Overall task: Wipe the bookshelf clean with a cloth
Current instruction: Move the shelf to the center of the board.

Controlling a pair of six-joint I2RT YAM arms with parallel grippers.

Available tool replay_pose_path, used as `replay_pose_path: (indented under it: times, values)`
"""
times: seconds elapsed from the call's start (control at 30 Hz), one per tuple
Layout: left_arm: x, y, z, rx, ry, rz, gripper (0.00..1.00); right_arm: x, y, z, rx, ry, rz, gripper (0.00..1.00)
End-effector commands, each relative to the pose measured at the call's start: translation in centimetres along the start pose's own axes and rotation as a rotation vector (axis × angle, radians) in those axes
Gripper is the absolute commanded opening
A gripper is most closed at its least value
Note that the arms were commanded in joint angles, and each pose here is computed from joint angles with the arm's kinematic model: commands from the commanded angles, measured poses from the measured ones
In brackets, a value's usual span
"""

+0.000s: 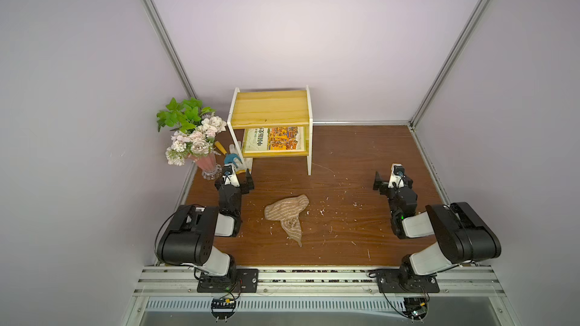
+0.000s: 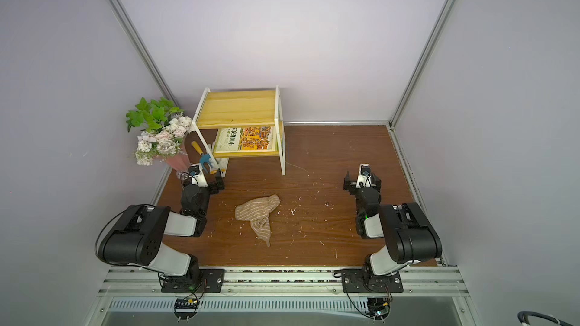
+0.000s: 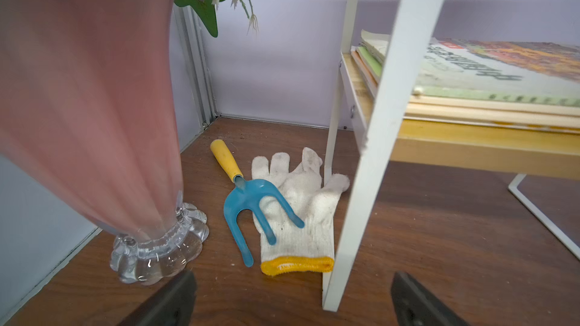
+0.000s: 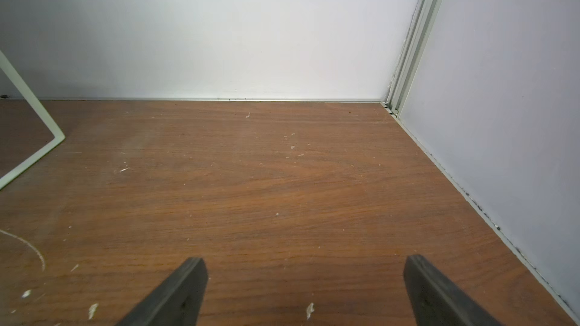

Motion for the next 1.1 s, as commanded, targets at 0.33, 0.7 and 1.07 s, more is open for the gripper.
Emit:
replay_pose_path:
  times: [0.33,0.7,1.07]
  values:
    - [0.3,0.0,0.2,-0.011,0.008,0.022,1.0,-0.1,0.1,0.5,-0.029,-0.016,-0.006,1.0]
    - [0.3,0.0,0.3,-0.016,-0.001,0.02,1.0,-0.1,0.1,0.6,-0.033,-0.017,-0.006,1.0]
    - [3.2,5.1,6.1,-0.063,0.139,0.371,1.0,10.1,2.4,7.5,-0.062,0.036,0.485,0.99]
Point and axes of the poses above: each gripper's point midway between its finger pads, its own y axis back along the fingers, its own x axis along the line the jaws close on, z = x × y, the point moved 8 cm from there along y, back along the fingers, and after that the axes turned 13 degrees about -y, right-handed, at the moved point
